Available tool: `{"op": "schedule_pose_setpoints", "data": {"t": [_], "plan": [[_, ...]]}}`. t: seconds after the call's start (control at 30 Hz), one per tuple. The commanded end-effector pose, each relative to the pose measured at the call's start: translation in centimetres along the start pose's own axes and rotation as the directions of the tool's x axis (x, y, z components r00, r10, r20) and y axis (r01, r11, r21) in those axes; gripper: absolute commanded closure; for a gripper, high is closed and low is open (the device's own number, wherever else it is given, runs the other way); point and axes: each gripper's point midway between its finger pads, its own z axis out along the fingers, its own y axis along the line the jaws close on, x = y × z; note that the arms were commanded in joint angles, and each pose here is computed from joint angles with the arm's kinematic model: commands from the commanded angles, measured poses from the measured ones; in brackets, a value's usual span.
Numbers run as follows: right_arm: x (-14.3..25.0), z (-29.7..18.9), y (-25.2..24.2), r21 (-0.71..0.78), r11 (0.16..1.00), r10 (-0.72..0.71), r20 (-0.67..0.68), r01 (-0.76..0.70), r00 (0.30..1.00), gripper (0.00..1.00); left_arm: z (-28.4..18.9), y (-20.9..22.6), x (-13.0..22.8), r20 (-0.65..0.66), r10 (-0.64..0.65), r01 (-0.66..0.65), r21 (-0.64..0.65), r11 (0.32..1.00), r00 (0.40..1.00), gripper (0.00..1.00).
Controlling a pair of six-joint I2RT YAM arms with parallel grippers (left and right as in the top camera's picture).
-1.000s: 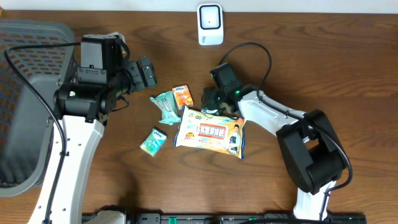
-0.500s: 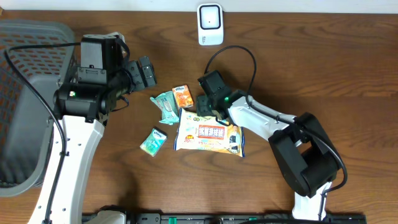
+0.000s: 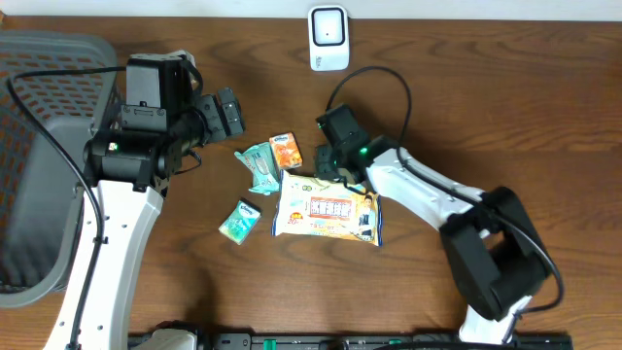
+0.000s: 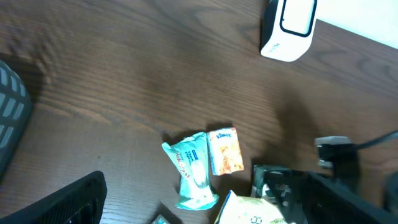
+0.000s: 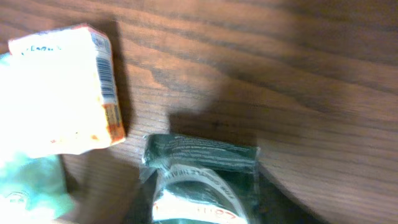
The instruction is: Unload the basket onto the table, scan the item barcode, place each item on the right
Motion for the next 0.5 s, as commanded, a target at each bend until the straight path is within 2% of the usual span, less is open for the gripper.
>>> {"op": "schedule_pose_setpoints", "data": {"t": [0.0, 0.03, 0.1, 0.13, 0.17, 0.2, 0.3, 0.47], "plan": [[-1.2, -1.9, -0.3, -0.016, 1.0, 0.018, 0.038, -0.018, 0.999, 0.53, -0.1, 0.3, -0.2, 0.007, 0.003, -0.003, -0.011, 1.0, 1.0, 0.02], [-1.3, -1.9, -0.4, -0.017, 1.0, 0.021, 0.041, -0.02, 0.999, 0.37, -0.1, 0.3, -0.2, 0.007, 0.003, -0.003, -0.011, 1.0, 1.0, 0.03], [-1.2, -1.6, -0.5, -0.013, 1.0, 0.019, 0.034, -0.018, 0.999, 0.64, -0.1, 0.3, -0.2, 0.007, 0.003, -0.003, -0.011, 1.0, 1.0, 0.03], [-1.1, -1.4, -0.3, -0.018, 1.0, 0.007, 0.033, -0.007, 0.999, 0.61, -0.1, 0.3, -0.2, 0.007, 0.003, -0.003, -0.011, 1.0, 1.0, 0.02], [-1.1, -1.3, -0.2, -0.023, 1.0, 0.006, 0.035, -0.005, 0.999, 0.4, -0.1, 0.3, -0.2, 0.007, 0.003, -0.003, -0.011, 1.0, 1.0, 0.02], [-1.1, -1.1, 0.2, -0.039, 0.999, 0.004, 0.033, -0.002, 0.999, 0.3, -0.1, 0.3, -0.2, 0.007, 0.003, -0.003, -0.011, 1.0, 1.0, 0.02], [-0.8, 0.1, 2.8, -0.133, 0.991, 0.0, 0.031, 0.004, 1.0, 0.2, -0.1, 0.3, -0.2, 0.007, 0.003, -0.003, -0.011, 1.0, 1.0, 0.02], [0.5, 3.4, 3.2, -0.119, 0.993, 0.03, 0.009, -0.029, 1.0, 0.2, -0.1, 0.3, -0.2, 0.007, 0.003, -0.003, -0.011, 1.0, 1.0, 0.02]]}}
